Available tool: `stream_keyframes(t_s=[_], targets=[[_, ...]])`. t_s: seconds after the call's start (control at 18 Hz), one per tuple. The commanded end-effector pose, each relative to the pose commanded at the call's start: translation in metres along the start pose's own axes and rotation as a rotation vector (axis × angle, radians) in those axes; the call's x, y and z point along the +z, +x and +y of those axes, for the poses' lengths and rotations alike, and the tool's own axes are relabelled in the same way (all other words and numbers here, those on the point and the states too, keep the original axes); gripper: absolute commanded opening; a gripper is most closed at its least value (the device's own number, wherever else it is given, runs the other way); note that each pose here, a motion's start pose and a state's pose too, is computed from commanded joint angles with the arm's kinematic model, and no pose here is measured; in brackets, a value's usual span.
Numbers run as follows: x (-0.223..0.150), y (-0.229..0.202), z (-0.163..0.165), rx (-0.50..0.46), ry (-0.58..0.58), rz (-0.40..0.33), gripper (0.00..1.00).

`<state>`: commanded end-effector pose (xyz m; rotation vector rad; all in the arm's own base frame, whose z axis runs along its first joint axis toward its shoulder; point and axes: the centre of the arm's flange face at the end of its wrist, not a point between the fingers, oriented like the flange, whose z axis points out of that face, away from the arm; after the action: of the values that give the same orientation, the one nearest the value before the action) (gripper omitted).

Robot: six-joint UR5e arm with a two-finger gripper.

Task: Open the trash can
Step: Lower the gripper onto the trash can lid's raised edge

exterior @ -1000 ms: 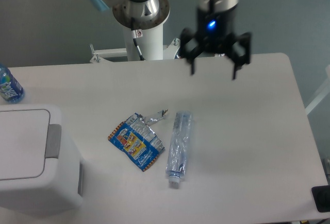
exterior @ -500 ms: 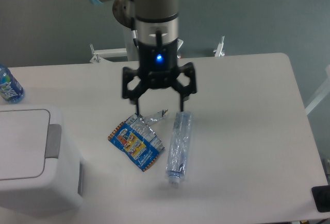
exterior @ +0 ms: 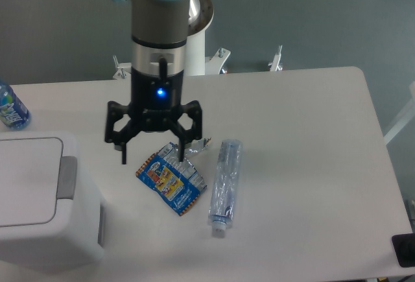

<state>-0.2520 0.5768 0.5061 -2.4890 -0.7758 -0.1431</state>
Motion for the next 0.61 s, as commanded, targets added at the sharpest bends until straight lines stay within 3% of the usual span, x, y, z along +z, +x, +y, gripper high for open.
stream_keyframes(t_s=[0.33,0.61], targets=[[0.012,0.011,0.002,-0.022,-0.021,0.07,1.0],[0.023,0.01,0.002,-0.026,-0.037,0.082,1.0]])
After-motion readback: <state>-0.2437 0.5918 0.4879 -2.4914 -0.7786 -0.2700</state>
